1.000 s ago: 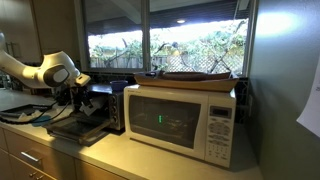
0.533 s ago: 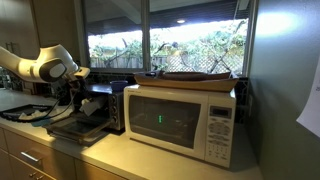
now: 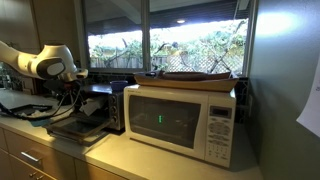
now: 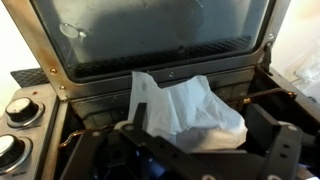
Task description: Place the napkin over the bowl on the left then put the napkin and bowl in the toaster oven.
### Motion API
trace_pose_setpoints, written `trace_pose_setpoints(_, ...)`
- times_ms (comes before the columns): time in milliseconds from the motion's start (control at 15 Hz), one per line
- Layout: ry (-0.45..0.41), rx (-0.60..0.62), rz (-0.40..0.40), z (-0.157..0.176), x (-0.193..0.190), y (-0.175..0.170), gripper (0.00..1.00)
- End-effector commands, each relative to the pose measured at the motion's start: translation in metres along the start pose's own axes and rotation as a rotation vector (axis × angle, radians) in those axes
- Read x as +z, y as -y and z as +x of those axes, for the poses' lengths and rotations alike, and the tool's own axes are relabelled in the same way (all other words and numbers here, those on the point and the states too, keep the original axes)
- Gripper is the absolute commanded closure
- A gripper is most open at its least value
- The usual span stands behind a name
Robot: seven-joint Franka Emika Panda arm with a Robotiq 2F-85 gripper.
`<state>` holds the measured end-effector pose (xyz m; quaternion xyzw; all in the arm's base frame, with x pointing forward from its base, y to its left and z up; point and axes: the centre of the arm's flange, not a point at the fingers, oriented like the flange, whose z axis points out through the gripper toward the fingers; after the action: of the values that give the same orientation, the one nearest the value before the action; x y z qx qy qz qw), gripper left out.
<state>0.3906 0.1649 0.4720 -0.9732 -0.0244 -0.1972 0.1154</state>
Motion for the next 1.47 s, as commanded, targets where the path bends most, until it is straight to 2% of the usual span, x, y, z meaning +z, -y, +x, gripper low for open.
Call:
trace_pose_setpoints(0, 0.026, -0.059, 0.01, 0.004, 0.016, 0.0, 0.0)
trace_pose_setpoints(400, -0.039, -0.051, 0.006, 0.01, 0.038, -0.002, 0.0)
trace_pose_setpoints(667, -0.048, -0.057, 0.002, 0.014, 0.048, 0.0, 0.0)
trace_pose_setpoints(1400, -0.137, -0.041, -0.016, 0.035, 0.062, 0.003, 0.0)
